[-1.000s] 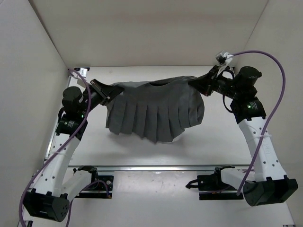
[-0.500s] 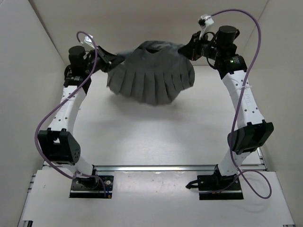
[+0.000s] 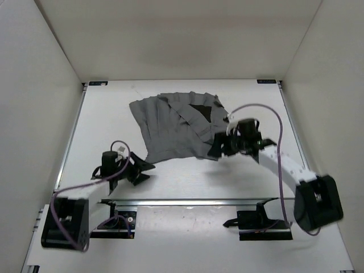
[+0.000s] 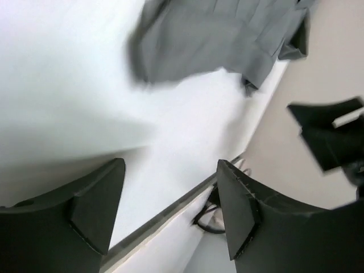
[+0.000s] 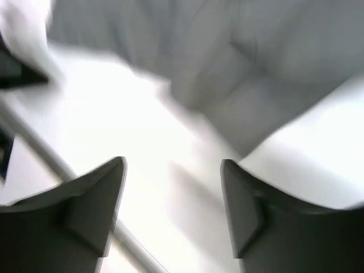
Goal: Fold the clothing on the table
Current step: Flatten the skirt out
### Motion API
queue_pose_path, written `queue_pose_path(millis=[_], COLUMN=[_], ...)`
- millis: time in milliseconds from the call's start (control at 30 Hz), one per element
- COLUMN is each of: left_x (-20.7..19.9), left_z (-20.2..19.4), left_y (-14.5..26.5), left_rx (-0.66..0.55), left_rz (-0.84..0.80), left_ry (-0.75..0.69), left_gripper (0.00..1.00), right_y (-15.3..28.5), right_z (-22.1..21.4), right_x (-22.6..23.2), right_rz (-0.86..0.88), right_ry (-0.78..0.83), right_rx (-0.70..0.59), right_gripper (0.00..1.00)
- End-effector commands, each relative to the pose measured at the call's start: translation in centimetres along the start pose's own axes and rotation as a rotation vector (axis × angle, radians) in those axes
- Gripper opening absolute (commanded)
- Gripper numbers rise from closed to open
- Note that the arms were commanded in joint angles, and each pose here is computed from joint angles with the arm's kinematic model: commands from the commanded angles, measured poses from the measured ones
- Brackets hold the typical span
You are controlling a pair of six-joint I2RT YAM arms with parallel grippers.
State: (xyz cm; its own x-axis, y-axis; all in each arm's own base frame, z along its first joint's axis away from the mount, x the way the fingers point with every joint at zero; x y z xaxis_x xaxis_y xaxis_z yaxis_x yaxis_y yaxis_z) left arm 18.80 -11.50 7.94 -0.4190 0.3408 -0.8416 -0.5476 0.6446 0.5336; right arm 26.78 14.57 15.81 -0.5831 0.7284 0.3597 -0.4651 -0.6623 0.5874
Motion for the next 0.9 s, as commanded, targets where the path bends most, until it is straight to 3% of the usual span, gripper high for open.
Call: queue_pose_path(millis=[0, 100, 200, 467, 867], left_x=[-2.8, -3.3, -2.1, -0.1, 0.0], left_z=[0.6, 0.4, 0.2, 2.0, 4.6], left_y=[2.2, 2.6, 2.4, 0.1, -1.7], left_rx=[-0.127, -0.197, -0.192, -0.232, -0.345], left_rz=[-0.143, -0.099, -0.052, 0.2, 0.296], left_ry=[-0.17, -0.229, -0.188, -0.194, -0.204], left_gripper=[0.77, 0.77, 0.77, 0.77, 0.75], right_y=[3.5, 5.4, 5.5, 1.4, -2.4], right_z=[0.9, -0.2, -1.1, -3.5, -6.6], right_x=[1.7, -0.2, -1.5, -3.3, -4.6], right_rz=[-0.098, -0.174, -0.193, -0.234, -0.217], right_ry=[0.075, -0.032, -0.128, -0.326, -0.441], right_rx=[-0.245, -0.287, -0.297, -0.113, 0.002], right_gripper=[0.73, 0.74, 0.71, 0.65, 0.61])
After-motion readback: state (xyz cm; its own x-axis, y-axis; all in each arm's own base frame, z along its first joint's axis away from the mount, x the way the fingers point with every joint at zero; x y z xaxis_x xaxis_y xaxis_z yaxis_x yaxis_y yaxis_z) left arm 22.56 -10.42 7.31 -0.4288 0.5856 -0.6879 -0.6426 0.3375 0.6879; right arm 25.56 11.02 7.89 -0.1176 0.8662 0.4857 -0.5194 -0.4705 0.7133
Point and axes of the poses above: each gripper's point midway between its finger pads, its own y axis back along the fingers, its own x axis along the line the jaws close on, z = x × y, the point moved 6 cm from there along y, back along the fingers, and after that the axes turned 9 degrees about y, right-handed, at the moved point
